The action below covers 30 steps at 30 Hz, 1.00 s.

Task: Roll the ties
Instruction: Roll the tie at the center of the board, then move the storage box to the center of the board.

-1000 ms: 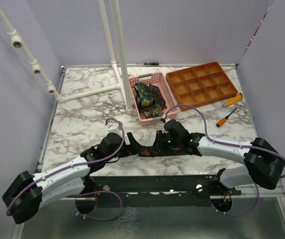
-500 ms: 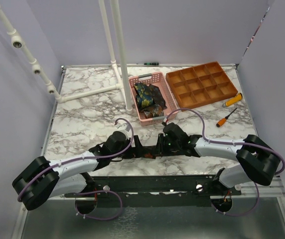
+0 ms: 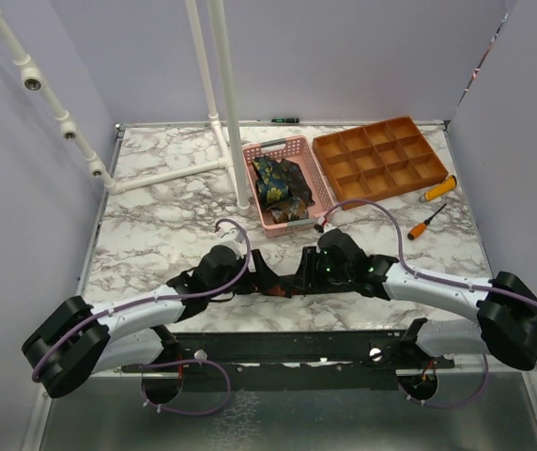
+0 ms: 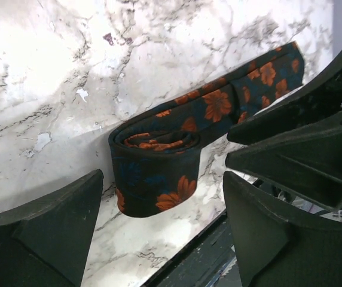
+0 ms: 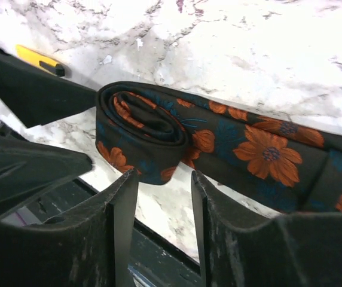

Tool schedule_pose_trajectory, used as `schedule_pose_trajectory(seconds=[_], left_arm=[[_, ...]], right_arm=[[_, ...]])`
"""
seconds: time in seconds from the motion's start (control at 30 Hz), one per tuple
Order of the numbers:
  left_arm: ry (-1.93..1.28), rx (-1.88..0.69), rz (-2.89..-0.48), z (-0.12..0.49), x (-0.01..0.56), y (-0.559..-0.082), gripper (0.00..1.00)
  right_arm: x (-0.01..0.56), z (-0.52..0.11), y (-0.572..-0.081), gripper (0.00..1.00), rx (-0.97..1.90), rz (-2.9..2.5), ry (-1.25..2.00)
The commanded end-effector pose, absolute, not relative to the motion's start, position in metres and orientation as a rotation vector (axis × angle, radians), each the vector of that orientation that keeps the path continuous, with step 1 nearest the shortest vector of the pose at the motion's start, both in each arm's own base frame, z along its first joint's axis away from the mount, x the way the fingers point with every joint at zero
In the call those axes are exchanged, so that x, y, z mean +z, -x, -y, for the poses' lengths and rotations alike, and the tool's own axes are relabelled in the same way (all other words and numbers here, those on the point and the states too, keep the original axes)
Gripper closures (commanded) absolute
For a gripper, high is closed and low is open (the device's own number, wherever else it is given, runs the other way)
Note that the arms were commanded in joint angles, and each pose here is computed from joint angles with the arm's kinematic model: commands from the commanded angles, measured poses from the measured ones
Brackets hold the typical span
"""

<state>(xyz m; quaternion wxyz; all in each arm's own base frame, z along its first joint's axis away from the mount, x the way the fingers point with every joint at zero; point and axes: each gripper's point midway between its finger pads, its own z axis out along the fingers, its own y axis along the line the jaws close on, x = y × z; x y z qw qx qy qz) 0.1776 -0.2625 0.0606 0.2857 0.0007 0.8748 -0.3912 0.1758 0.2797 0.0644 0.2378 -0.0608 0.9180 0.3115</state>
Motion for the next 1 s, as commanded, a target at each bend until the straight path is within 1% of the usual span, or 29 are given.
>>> schedule_pose_trajectory(seconds=[0.0, 0.1, 0.2, 0.27, 0.4, 0.53, 0.63, 0.7, 0.83, 0.97], left_arm=[[0.112, -0.967, -2.292, 0.241, 0.066, -0.185, 0.19], [0.195, -0.891, -2.253, 0.223, 0.073, -0.190, 0.18], [0.317, -0.844, -2.183, 0.202, 0.086, -0.195, 0.17], [0.385, -0.844, -2.124, 0.191, 0.095, -0.197, 0.17], [0.474, -0.853, -2.067, 0.178, 0.101, -0.197, 0.17], [0.497, -0.875, -2.090, 0.178, 0.098, -0.191, 0.17], [0.497, -0.887, -2.115, 0.180, 0.093, -0.187, 0.17], [0.496, -0.888, -2.130, 0.180, 0.090, -0.185, 0.17], [0.482, -0.884, -2.153, 0.180, 0.087, -0.182, 0.17], [0.451, -0.869, -2.159, 0.181, 0.088, -0.182, 0.17]], right_arm=[[0.075, -0.247, -0.194, 0.53, 0.628, -2.474, 0.097], [0.094, -0.215, -0.217, 0.52, 0.487, -2.399, -0.033], [0.128, -0.170, -0.254, 0.51, 0.372, -2.276, -0.212], [0.145, -0.150, -0.279, 0.50, 0.325, -2.208, -0.270], [0.152, -0.136, -0.324, 0.49, 0.288, -2.214, -0.344], [0.157, -0.120, -0.374, 0.49, 0.249, -2.184, -0.419], [0.151, -0.101, -0.410, 0.48, 0.118, -2.186, -0.445], [0.136, -0.087, -0.430, 0.48, 0.041, -2.223, -0.483], [0.113, -0.056, -0.456, 0.48, -0.053, -2.237, -0.560], [0.095, -0.048, -0.476, 0.48, -0.107, -2.296, -0.509]])
